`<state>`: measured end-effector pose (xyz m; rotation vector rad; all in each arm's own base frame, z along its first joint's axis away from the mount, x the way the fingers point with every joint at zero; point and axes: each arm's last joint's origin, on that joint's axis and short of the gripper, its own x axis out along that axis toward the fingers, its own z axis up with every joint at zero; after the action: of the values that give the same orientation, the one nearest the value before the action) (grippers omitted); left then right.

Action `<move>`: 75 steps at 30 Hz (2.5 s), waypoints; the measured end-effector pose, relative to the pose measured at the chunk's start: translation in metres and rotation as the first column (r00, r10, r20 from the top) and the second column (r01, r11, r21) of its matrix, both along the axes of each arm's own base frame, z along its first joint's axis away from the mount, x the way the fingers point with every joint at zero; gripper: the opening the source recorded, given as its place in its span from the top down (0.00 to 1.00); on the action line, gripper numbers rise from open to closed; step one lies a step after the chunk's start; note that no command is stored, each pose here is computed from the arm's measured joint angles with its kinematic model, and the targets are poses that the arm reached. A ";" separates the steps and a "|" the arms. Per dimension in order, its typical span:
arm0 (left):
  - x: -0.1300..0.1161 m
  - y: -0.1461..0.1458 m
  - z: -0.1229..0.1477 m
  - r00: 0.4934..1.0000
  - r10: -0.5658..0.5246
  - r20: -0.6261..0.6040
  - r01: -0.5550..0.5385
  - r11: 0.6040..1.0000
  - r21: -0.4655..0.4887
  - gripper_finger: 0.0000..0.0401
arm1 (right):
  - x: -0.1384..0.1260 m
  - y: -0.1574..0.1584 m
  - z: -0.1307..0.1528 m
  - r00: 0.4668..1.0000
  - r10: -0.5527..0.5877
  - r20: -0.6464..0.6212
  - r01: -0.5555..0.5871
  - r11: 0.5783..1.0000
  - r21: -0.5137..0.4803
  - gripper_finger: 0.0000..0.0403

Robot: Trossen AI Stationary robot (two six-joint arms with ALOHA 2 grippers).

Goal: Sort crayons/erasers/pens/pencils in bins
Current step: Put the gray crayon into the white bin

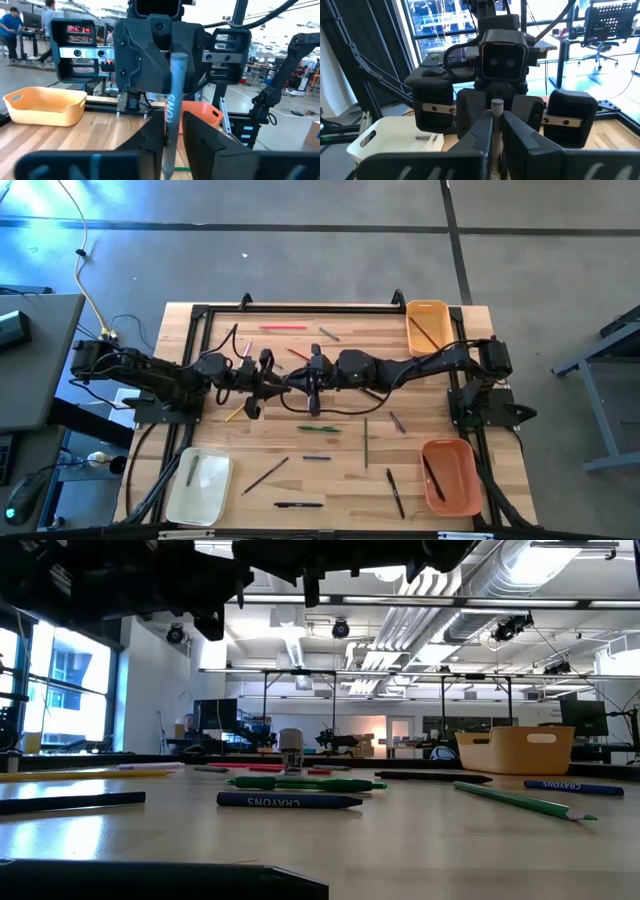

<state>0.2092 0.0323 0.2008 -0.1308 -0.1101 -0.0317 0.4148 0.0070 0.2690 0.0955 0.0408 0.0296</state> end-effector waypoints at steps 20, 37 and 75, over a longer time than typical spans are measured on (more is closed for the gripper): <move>0.005 -0.005 0.011 0.963 0.040 -0.268 -0.077 0.989 -0.129 0.98 | -0.058 0.011 0.026 0.876 -0.307 -0.373 0.233 0.945 -0.231 0.68; -0.007 -0.082 0.041 0.628 -0.026 -0.778 -0.176 0.969 -0.175 0.98 | -0.098 0.034 -0.071 0.950 -0.237 -0.203 0.215 0.969 -0.122 0.99; -0.101 -0.234 -0.030 0.089 -0.186 -0.979 -0.737 0.648 -0.190 0.98 | -0.110 0.015 -0.083 0.971 -0.204 -0.121 0.181 0.967 -0.179 1.00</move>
<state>0.1078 -0.2019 0.1706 -0.9052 1.3203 0.6003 0.3050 0.0220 0.1855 -0.0670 0.1731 -0.1759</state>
